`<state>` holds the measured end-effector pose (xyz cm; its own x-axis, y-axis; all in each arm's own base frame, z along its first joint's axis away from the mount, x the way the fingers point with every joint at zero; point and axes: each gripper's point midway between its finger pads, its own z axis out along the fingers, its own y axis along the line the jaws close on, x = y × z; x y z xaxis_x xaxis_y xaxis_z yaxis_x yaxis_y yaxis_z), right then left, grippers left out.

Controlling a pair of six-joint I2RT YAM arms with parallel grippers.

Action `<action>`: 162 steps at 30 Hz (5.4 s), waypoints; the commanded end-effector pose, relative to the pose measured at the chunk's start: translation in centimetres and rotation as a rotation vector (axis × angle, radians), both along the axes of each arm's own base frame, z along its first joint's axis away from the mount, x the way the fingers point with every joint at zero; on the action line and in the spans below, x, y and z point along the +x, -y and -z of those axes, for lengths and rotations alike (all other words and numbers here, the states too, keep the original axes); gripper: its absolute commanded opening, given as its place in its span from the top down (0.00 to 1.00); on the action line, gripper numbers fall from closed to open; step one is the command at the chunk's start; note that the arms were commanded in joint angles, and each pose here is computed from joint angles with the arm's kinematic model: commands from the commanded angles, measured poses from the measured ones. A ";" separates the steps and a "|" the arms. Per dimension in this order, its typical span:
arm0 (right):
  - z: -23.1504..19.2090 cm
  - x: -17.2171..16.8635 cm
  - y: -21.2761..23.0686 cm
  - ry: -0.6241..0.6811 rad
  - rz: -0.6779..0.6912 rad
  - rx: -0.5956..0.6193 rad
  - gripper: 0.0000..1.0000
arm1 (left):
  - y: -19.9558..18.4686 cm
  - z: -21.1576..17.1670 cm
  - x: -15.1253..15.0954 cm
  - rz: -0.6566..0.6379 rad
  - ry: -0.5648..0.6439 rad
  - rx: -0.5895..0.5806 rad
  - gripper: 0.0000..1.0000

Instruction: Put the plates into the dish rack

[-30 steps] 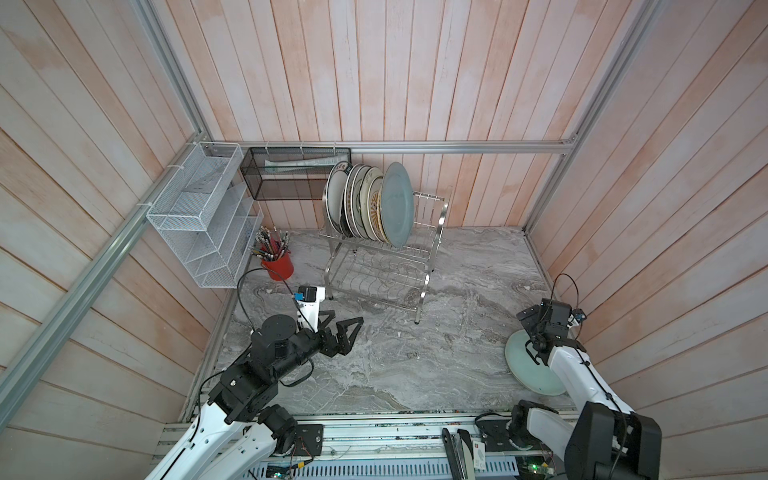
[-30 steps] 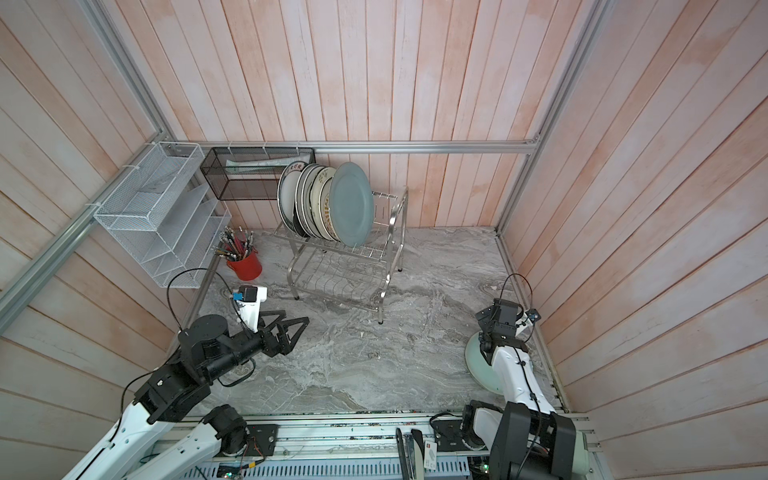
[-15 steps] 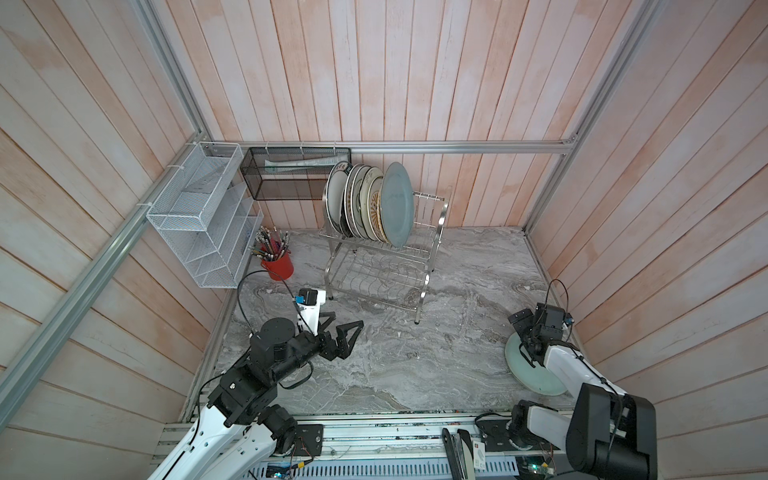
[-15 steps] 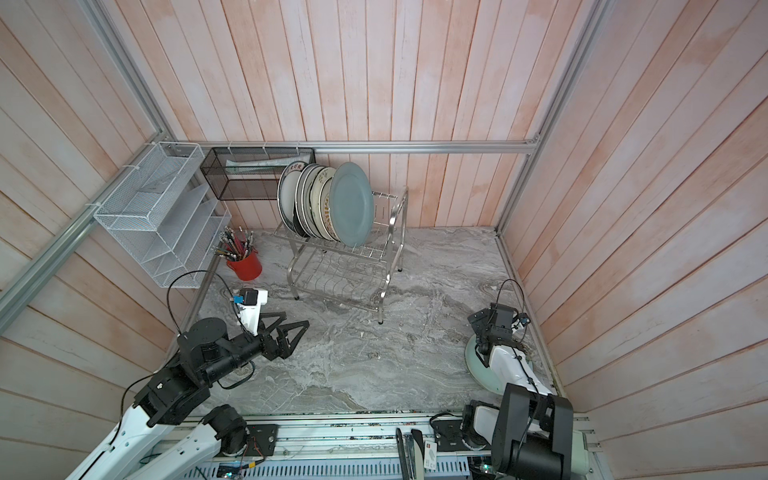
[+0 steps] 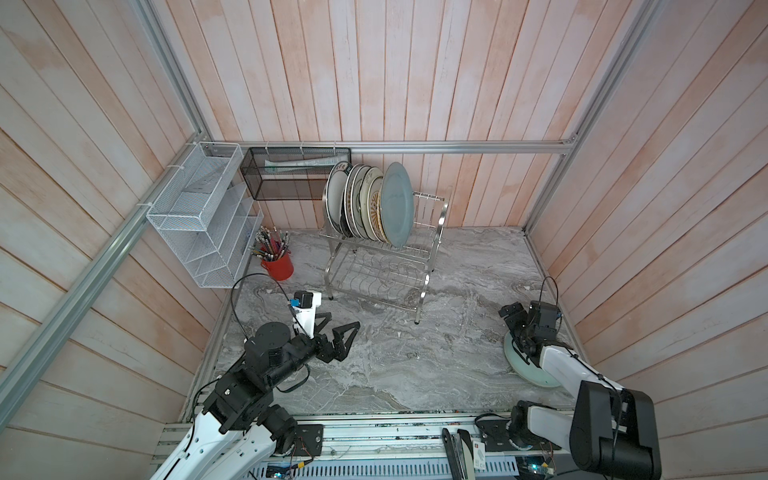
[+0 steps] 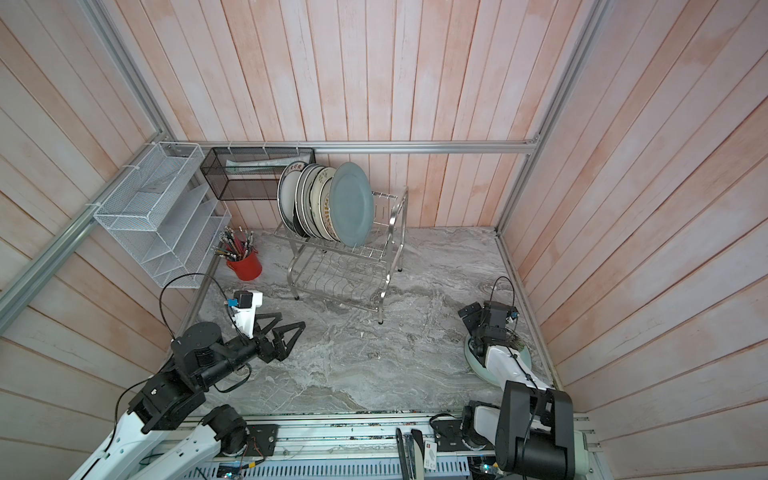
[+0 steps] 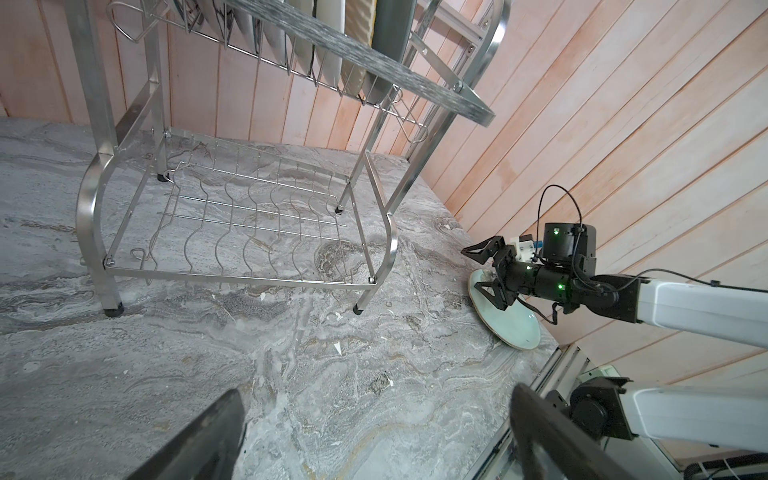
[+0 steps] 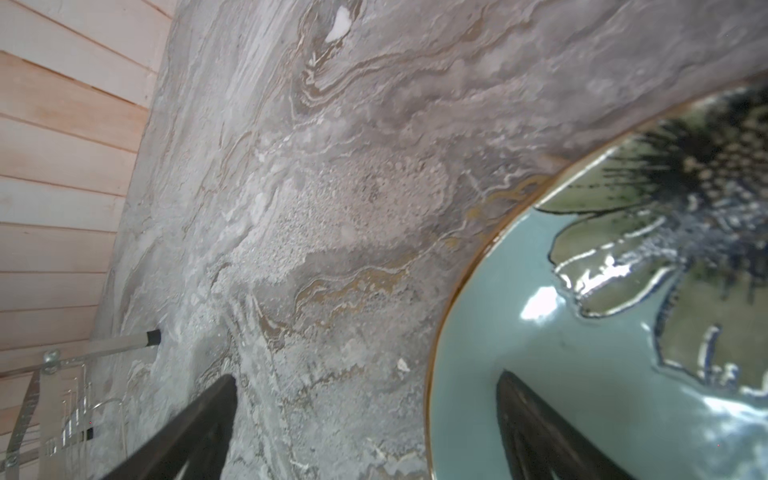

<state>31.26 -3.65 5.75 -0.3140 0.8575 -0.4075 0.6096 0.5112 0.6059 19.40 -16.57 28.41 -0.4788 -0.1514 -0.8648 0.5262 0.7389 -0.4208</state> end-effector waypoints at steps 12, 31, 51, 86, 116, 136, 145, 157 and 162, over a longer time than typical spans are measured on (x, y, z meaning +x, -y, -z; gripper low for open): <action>0.5 0.4 -10.6 0.002 -0.209 0.164 0.03 | -0.8 1.1 0.1 -0.035 -0.005 0.030 0.00; -6.2 1.0 -4.0 0.203 -0.256 0.000 0.03 | -1.0 1.3 -0.3 -0.033 0.002 0.018 0.00; 1.2 -3.2 1.4 0.132 -0.108 0.230 0.13 | -0.7 1.1 -0.6 -0.005 0.009 0.007 0.00; 6.5 -4.0 -7.5 -0.034 -0.073 0.457 0.65 | -1.1 0.4 -0.9 -0.020 0.036 -0.010 0.00; -7.4 -4.5 -10.1 0.334 -0.336 0.411 1.00 | -1.4 0.1 -0.2 -0.080 0.021 -0.109 0.00; -16.0 -9.7 -19.1 0.425 -0.705 0.447 1.00 | 7.5 4.6 1.8 0.145 -0.209 -0.270 0.07; -16.3 -10.8 -22.9 0.424 -0.803 0.487 1.00 | 11.1 7.7 4.5 0.078 -0.331 -0.260 0.13; -16.2 -11.2 -24.1 0.424 -0.836 0.500 1.00 | 11.5 9.1 5.8 0.026 -0.368 -0.305 0.40; -16.3 -11.3 -24.3 0.426 -0.848 0.506 1.00 | 11.7 8.9 5.4 0.051 -0.377 -0.336 0.59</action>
